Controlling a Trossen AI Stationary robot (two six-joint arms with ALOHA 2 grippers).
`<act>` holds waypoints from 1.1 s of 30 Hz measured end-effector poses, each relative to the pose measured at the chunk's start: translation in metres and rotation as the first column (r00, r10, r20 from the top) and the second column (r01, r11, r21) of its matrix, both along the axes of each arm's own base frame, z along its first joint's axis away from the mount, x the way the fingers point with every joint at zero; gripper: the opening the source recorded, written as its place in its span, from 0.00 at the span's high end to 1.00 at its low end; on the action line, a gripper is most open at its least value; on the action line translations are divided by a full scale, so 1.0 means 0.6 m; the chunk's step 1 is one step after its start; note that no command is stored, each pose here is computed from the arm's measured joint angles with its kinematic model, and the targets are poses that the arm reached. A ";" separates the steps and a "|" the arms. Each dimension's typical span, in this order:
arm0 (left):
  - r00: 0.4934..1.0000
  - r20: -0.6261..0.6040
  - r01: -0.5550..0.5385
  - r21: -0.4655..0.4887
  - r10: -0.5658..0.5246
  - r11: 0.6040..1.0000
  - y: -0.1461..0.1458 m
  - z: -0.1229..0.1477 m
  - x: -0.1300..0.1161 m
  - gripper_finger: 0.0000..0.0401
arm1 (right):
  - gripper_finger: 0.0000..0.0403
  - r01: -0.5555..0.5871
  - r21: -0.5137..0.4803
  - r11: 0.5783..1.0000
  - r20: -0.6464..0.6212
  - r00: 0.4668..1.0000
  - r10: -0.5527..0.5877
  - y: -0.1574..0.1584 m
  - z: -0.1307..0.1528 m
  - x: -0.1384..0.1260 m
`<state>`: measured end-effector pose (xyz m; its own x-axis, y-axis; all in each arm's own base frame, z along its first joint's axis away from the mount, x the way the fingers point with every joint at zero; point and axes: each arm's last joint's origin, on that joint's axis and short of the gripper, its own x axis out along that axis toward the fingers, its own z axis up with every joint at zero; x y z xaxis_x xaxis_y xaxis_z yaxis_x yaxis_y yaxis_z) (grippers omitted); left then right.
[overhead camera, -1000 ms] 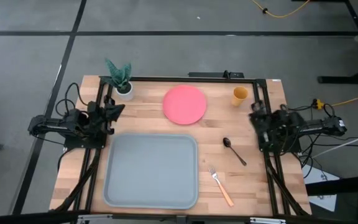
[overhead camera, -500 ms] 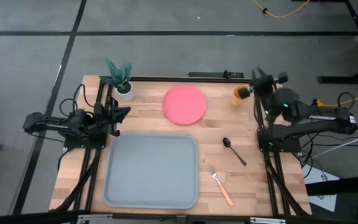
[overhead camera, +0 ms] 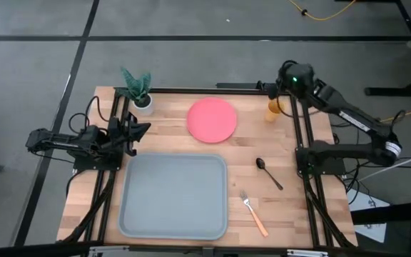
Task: Pick and place plate/cup/fork/spoon on tray
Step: Put the yellow cup on the gray tray
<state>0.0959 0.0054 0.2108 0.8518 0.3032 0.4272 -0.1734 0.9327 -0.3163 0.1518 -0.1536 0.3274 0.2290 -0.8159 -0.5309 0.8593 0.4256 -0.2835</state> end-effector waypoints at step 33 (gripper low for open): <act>0.999 -0.052 -0.005 -0.015 0.004 1.000 0.000 -0.008 0.004 1.00 | 0.78 0.018 0.512 0.859 -0.048 0.999 0.008 -0.010 -0.160 -0.003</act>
